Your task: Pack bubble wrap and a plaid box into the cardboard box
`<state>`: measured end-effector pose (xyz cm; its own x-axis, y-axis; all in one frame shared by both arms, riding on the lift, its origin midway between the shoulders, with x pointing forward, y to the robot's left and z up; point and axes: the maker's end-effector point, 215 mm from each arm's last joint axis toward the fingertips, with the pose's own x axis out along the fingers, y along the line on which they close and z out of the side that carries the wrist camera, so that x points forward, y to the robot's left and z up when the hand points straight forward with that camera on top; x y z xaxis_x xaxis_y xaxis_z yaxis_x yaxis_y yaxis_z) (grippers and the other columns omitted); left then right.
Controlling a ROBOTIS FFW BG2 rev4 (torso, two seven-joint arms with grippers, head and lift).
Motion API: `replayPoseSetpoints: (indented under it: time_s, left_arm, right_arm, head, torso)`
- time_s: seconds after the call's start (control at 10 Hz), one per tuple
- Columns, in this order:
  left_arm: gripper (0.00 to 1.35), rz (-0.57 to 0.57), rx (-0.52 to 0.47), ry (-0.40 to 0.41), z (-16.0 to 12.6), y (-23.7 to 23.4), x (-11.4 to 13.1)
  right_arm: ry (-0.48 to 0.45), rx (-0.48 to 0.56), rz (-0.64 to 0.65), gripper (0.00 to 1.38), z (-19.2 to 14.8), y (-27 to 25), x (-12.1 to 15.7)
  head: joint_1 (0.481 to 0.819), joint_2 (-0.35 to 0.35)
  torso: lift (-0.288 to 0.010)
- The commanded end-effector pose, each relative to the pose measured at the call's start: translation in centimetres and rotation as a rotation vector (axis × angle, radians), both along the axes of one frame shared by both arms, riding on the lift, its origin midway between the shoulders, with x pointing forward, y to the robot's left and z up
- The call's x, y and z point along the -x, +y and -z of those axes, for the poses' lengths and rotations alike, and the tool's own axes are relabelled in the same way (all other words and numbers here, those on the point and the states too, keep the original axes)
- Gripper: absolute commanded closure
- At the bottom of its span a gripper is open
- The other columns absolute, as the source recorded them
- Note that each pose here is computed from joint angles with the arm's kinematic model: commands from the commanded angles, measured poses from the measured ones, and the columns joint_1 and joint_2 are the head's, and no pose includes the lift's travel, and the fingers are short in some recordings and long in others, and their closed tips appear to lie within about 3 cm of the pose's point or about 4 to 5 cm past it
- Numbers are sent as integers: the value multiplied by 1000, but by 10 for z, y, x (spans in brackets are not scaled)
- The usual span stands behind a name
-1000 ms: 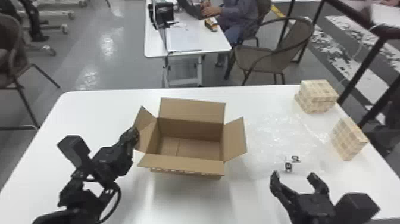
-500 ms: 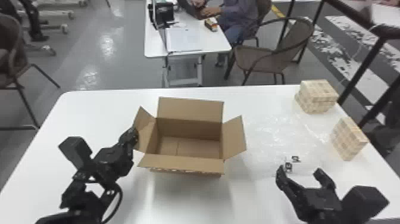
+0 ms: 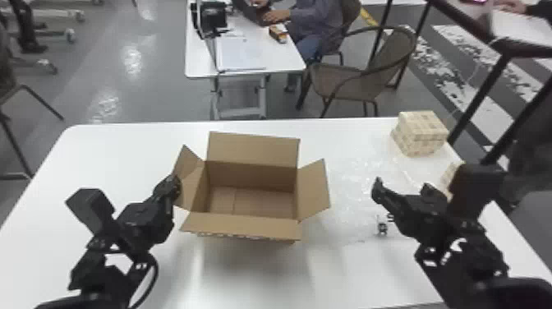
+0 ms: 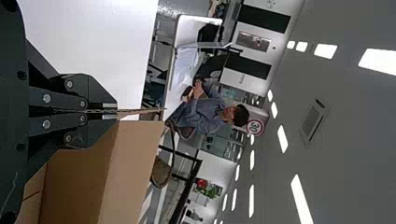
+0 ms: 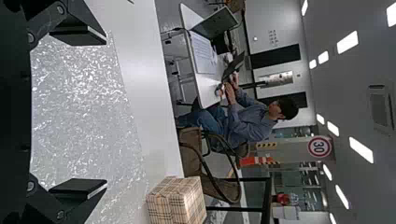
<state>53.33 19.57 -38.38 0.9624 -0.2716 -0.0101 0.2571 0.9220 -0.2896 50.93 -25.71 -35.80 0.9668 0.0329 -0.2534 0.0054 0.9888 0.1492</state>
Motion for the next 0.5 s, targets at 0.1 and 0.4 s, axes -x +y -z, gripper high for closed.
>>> replayPoseSetpoints:
  time_s: [0.1, 0.4]
  left_arm:
    - [1185, 11, 8, -3, -2, -8, -2]
    - [1185, 21, 8, -1, -3, -14, -3]
  right_arm:
    - [150, 9, -25, 206, 1, 6, -29]
    - [299, -18, 0, 206, 9, 13, -47]
  head:
    - [695, -64]
    - [695, -65]
  torso:
    - [-95]
    - [-95]
